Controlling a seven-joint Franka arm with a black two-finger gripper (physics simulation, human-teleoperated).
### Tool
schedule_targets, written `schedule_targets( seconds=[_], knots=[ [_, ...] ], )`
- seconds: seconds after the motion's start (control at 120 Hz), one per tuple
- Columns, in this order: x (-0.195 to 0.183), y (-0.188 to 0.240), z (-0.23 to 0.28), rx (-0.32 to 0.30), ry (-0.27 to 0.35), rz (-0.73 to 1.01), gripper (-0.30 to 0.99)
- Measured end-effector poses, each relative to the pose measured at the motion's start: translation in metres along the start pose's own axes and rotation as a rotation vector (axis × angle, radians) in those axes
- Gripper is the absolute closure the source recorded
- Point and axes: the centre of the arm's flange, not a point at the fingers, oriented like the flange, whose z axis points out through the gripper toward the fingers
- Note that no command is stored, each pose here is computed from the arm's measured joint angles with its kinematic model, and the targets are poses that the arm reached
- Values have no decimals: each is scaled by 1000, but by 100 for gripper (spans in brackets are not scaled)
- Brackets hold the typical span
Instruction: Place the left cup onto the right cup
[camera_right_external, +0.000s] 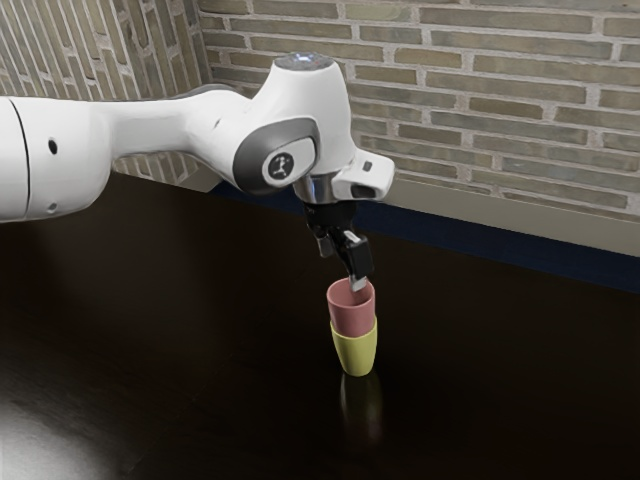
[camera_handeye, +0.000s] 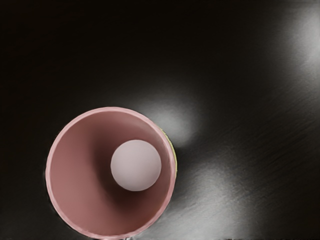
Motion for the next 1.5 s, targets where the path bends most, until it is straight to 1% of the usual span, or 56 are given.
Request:
schedule_targets(
  seconds=[0.392,0.608,0.833,1.0,1.183,1.5],
  knots=[
    [-15,-66,-32,8,16,-111,0],
    [-29,-121,-53,8,16,-203,0],
    [-41,-149,-80,6,13,-253,0],
    [-58,-161,-103,10,17,-271,0],
    [-70,-157,-121,10,13,-265,0],
    [-80,-152,-127,3,1,-258,0]
  ],
)
